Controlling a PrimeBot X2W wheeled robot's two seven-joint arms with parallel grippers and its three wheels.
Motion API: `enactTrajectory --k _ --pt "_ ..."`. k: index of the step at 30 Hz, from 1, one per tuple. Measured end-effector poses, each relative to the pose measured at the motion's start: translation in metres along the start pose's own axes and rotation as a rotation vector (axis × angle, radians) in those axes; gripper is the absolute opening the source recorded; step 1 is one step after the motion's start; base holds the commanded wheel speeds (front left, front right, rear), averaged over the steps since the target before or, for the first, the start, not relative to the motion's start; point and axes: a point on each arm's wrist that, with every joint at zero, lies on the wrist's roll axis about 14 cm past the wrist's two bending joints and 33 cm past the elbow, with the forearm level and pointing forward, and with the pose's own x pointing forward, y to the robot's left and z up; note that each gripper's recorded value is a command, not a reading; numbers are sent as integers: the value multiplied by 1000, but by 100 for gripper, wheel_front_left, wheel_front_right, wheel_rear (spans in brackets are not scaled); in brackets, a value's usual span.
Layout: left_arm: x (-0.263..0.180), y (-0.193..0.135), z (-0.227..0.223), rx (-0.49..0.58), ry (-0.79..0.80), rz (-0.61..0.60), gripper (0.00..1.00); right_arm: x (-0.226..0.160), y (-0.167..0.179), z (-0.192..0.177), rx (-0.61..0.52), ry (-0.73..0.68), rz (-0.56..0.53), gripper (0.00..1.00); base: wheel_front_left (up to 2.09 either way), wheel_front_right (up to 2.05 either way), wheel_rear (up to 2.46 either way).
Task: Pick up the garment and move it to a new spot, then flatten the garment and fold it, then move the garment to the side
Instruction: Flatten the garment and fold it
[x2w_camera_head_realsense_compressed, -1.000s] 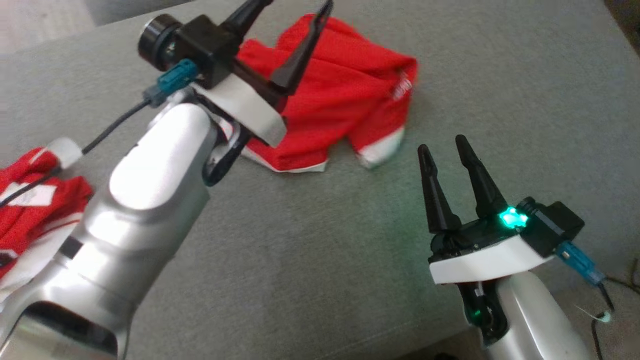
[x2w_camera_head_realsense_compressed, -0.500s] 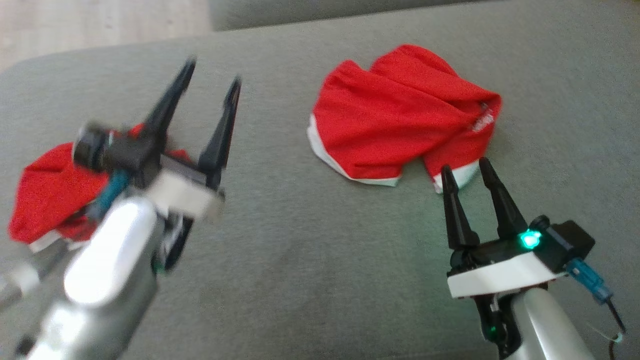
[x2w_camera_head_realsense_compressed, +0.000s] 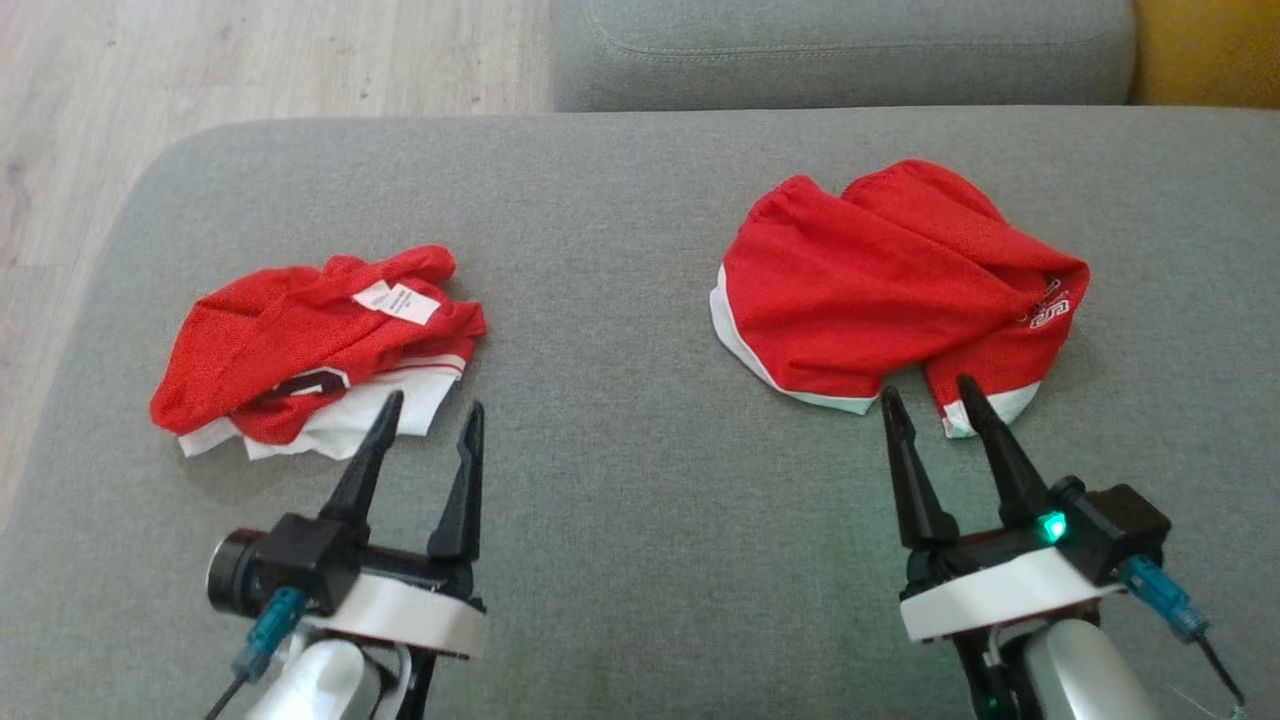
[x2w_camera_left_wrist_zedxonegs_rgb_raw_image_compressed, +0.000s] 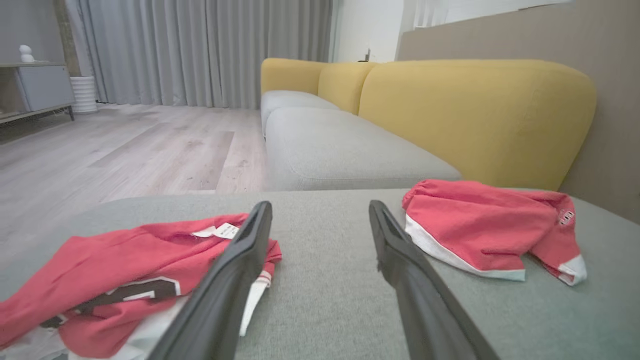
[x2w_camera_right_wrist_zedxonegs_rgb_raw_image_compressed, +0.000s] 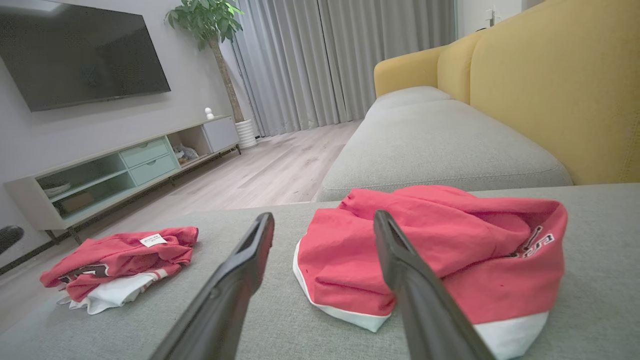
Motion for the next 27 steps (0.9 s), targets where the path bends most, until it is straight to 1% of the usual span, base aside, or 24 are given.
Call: enactTrajectory --k 4,8,9,10,12,15,18,22,27 --pt "3 3 5 -7 -24 19 100 2 -7 -12 -40 39 -11 100 0 0 0" --pt "6 3 -1 -12 -12 6 100 0 -21 -53 -106 188 -26 100 0 0 0" --pt "7 4 -3 -19 -8 8 100 4 -22 -61 -132 228 -18 100 0 0 0" --pt "7 4 -3 -19 -8 8 100 4 -22 -61 -132 228 -18 100 0 0 0" --pt "9 4 -8 -26 3 10 100 17 -23 -69 -193 276 5 100 0 0 0" --pt "9 6 -18 -37 28 14 100 40 -24 -72 -268 312 32 100 0 0 0" --pt "12 6 -22 -50 37 15 100 50 -25 -88 -346 391 62 100 0 0 0" --pt "18 9 -22 -63 29 26 100 43 -30 -120 -386 524 72 100 0 0 0" --pt "19 14 -26 -64 36 44 100 59 -31 -122 -409 531 82 100 0 0 0"
